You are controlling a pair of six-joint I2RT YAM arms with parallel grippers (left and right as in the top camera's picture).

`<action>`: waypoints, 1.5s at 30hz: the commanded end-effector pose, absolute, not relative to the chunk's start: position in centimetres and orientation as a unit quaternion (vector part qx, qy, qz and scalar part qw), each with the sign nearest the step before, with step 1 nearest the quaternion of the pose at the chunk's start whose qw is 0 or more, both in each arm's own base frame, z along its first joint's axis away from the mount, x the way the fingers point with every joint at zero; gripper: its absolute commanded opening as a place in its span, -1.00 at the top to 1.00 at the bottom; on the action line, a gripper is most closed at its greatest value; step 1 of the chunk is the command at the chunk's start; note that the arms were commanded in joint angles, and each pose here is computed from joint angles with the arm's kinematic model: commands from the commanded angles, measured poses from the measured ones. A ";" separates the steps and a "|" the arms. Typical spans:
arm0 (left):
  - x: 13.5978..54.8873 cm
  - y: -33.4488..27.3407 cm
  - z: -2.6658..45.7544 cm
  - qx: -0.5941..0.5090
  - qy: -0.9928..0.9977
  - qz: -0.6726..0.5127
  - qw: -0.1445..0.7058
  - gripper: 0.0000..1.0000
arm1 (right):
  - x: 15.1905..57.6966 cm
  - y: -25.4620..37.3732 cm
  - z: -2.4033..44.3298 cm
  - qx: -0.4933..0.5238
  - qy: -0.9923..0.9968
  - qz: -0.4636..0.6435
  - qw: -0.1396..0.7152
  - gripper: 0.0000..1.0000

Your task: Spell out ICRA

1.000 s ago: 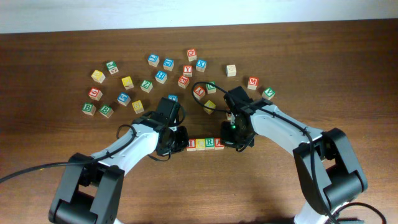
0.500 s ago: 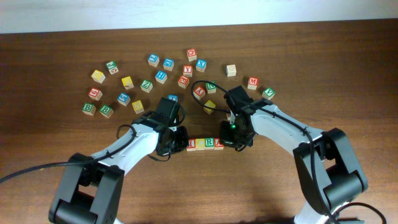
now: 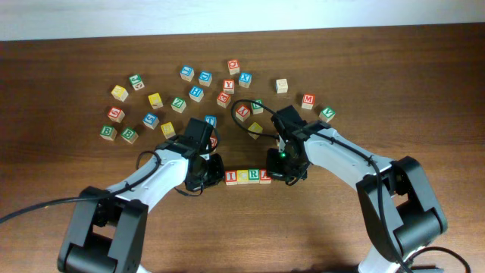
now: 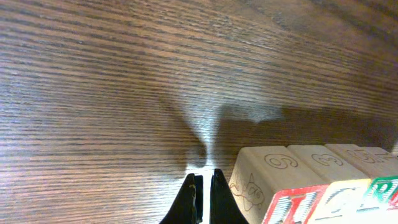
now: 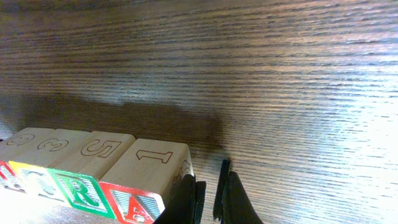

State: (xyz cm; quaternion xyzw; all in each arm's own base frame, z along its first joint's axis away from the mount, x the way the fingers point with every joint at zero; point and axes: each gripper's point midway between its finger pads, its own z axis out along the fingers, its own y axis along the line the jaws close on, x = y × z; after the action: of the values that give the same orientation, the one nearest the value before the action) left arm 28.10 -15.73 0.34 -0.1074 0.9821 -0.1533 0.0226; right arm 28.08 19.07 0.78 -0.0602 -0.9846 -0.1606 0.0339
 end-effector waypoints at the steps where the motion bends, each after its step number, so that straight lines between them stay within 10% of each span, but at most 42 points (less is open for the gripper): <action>1: 27.8 -15.2 -0.2 -0.100 0.985 -0.141 0.019 1.00 | 27.4 19.2 0.4 -0.062 -0.984 -0.160 0.046 0.90; 34: 28.0 -13.6 1.5 -0.105 0.987 -0.108 0.050 1.00 | 27.4 17.6 0.4 -0.068 -0.989 -0.122 0.043 0.91; 45: 25.6 -11.4 11.6 -0.103 0.974 -0.125 0.157 1.00 | 23.0 10.9 17.2 -0.089 -0.983 -0.126 -0.104 0.91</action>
State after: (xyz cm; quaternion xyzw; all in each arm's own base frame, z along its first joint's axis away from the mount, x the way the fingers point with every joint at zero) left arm 26.27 -12.13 9.00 -0.1063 0.9802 -0.1164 0.1201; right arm 24.10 12.20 13.40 -0.0975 -0.9868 -0.1231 -0.0403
